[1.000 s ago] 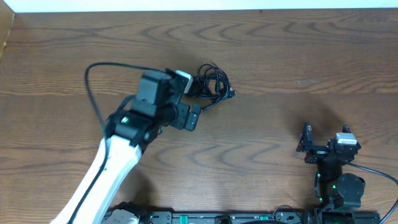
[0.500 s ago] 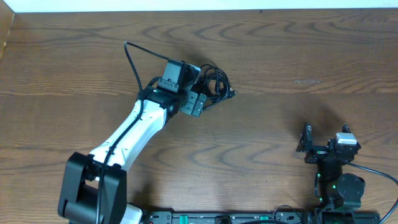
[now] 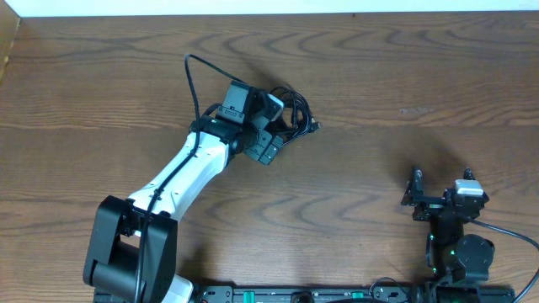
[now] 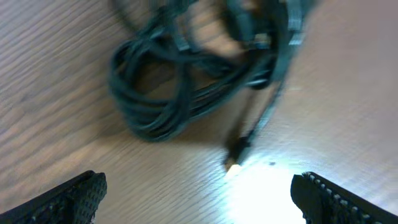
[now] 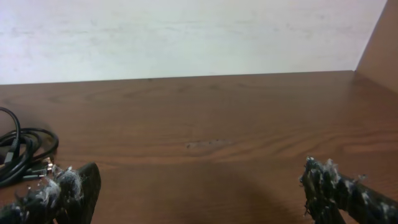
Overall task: Untangle cables
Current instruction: 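Reach the left gripper into the cable bundle and close on the cables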
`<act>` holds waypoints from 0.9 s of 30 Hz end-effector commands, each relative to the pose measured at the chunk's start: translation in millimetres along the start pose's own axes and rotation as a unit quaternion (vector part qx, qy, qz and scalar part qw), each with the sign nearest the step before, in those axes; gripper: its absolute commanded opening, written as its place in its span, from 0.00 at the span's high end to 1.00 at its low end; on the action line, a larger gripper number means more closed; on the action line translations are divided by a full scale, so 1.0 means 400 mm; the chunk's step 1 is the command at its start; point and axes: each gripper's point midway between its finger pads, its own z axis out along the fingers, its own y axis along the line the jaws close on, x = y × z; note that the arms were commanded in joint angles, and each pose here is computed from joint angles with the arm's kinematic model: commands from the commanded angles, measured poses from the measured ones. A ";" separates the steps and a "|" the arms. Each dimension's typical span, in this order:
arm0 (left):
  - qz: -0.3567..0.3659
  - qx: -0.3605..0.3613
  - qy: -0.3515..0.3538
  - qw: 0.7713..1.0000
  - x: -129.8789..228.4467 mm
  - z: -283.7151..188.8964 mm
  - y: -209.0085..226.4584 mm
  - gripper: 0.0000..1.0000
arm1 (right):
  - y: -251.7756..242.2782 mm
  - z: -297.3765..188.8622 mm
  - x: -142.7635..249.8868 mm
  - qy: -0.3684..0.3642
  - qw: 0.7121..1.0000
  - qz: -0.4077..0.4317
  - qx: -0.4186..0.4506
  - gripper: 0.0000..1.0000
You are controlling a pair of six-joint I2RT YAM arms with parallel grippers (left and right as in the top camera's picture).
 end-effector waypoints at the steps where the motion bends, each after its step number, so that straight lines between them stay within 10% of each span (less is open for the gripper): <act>1: 0.079 0.049 -0.028 0.995 -0.035 -0.010 -0.042 0.01 | 0.000 -0.001 0.001 0.000 1.000 0.003 -0.001 0.01; 27: 0.232 0.054 -0.020 0.971 -0.011 0.113 -0.033 0.04 | 0.000 -0.001 0.001 0.000 1.000 0.003 -0.001 0.01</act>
